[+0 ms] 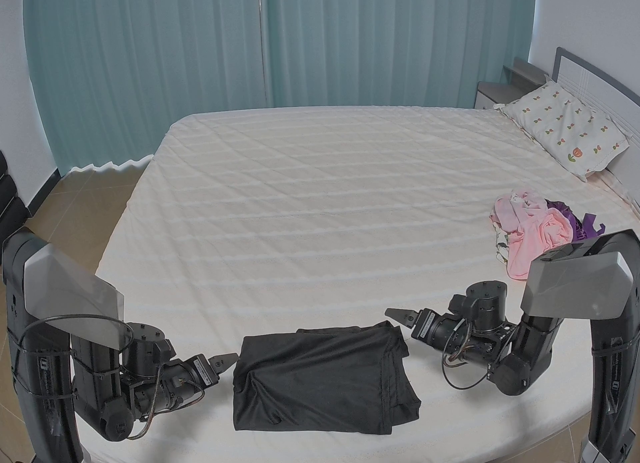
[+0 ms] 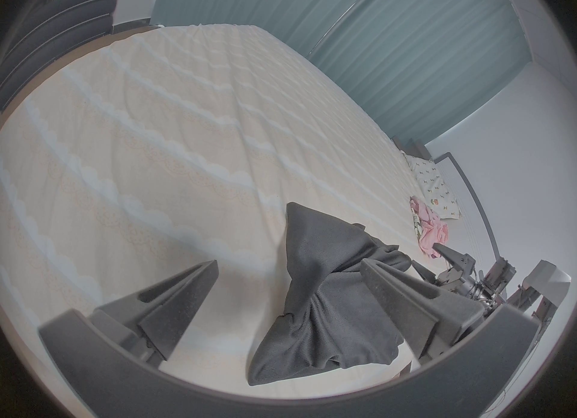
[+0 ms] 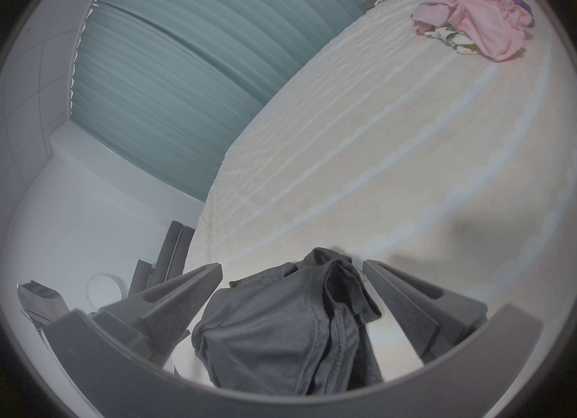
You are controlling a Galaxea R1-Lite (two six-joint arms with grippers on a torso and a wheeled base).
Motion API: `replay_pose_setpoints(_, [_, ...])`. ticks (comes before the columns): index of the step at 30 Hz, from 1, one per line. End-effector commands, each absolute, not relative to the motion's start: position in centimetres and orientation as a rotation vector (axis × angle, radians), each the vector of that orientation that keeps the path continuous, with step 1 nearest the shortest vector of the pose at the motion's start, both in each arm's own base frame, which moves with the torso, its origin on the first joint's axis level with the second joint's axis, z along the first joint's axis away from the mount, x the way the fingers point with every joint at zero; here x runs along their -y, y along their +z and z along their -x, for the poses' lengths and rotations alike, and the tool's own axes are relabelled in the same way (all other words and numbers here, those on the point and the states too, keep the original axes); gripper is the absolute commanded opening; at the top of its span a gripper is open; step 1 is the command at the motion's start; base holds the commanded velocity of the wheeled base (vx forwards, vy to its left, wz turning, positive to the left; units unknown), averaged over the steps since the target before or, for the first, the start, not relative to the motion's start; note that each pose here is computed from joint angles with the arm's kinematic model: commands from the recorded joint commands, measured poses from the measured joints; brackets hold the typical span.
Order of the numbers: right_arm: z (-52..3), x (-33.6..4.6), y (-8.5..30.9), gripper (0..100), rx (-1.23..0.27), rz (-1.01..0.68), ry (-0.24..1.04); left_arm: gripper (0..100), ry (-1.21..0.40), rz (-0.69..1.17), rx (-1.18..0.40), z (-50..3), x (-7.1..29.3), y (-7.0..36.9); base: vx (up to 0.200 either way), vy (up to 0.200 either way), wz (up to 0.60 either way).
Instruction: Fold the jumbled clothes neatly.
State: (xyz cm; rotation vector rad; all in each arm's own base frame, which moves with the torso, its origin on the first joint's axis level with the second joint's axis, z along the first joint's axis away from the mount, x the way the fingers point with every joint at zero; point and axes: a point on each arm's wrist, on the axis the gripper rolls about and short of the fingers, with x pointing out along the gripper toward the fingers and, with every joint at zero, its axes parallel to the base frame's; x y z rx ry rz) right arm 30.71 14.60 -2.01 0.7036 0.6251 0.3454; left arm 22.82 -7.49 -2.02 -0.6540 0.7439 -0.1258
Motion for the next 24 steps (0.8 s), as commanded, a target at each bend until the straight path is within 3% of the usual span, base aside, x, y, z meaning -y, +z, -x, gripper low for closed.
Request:
replay_pose_setpoints(1, [-32.3,-16.2,-3.8,100,-0.653,-0.675,0.361,100,-0.133,0.663,-0.728,-22.9,7.4,-1.8,0.000,0.000,0.00])
replay_pose_setpoints(8, [-33.5,-17.1,-4.2,100,-0.676,-0.669,0.362,100,-0.131,0.664,-0.725,-22.9,7.3,-1.8,0.000,0.000,0.00])
replay_pose_setpoints(9, [-33.5,-17.1,-4.3,0,-0.679,-0.666,0.363,100,-0.130,0.664,-0.726,-22.9,7.3,-1.8,0.000,0.000,0.00])
replay_pose_setpoints(24, [-34.4,-16.3,-4.3,0,-0.682,-0.671,0.317,100,-0.124,0.662,-0.722,-23.0,7.3,-1.8,0.000,0.000,0.00])
